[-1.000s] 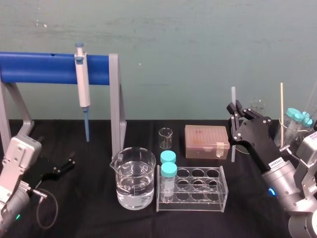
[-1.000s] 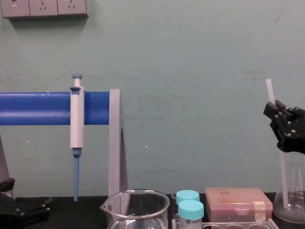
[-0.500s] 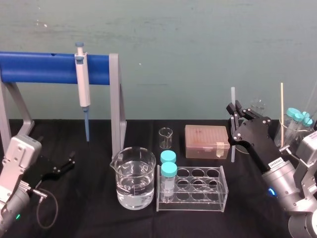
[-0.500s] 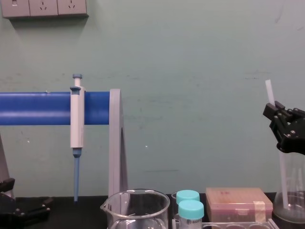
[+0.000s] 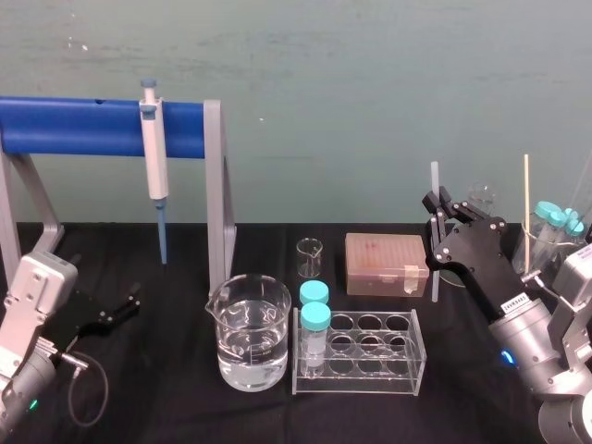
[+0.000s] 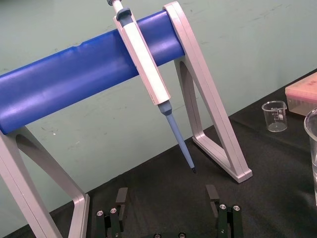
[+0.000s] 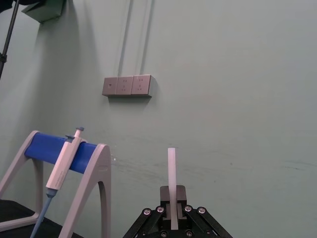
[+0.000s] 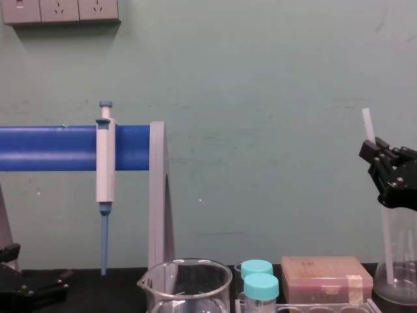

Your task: Pick up the stirring rod with one hand, then place it down.

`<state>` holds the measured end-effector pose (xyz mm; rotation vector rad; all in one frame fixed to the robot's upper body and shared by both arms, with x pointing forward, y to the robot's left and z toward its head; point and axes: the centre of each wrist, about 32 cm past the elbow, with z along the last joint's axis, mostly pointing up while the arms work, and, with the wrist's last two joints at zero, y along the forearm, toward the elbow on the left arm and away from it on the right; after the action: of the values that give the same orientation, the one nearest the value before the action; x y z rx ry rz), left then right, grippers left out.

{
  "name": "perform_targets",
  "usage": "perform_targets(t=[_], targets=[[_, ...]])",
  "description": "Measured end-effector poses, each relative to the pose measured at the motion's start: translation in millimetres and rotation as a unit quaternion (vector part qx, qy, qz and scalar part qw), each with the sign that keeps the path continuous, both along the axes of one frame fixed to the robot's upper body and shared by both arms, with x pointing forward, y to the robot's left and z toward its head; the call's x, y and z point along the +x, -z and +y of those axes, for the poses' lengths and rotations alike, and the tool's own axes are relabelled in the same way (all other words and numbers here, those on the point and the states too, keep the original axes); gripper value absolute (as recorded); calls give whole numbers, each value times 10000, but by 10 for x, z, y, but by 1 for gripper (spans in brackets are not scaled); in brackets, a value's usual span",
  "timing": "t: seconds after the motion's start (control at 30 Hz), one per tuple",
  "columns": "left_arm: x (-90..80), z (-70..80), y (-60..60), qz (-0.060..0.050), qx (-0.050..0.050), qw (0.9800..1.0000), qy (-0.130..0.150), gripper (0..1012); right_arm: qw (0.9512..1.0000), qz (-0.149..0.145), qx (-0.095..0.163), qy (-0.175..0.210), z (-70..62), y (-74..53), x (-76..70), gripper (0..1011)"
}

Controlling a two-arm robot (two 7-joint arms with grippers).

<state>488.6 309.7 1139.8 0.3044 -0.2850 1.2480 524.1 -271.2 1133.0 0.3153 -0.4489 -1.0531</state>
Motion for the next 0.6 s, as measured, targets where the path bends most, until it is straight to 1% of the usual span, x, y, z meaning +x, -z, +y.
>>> perform_targets(t=[0.6], targets=[[0,0,0,0,0,10000,0,1000,10000,-5,0,2,0,-1,0,66]])
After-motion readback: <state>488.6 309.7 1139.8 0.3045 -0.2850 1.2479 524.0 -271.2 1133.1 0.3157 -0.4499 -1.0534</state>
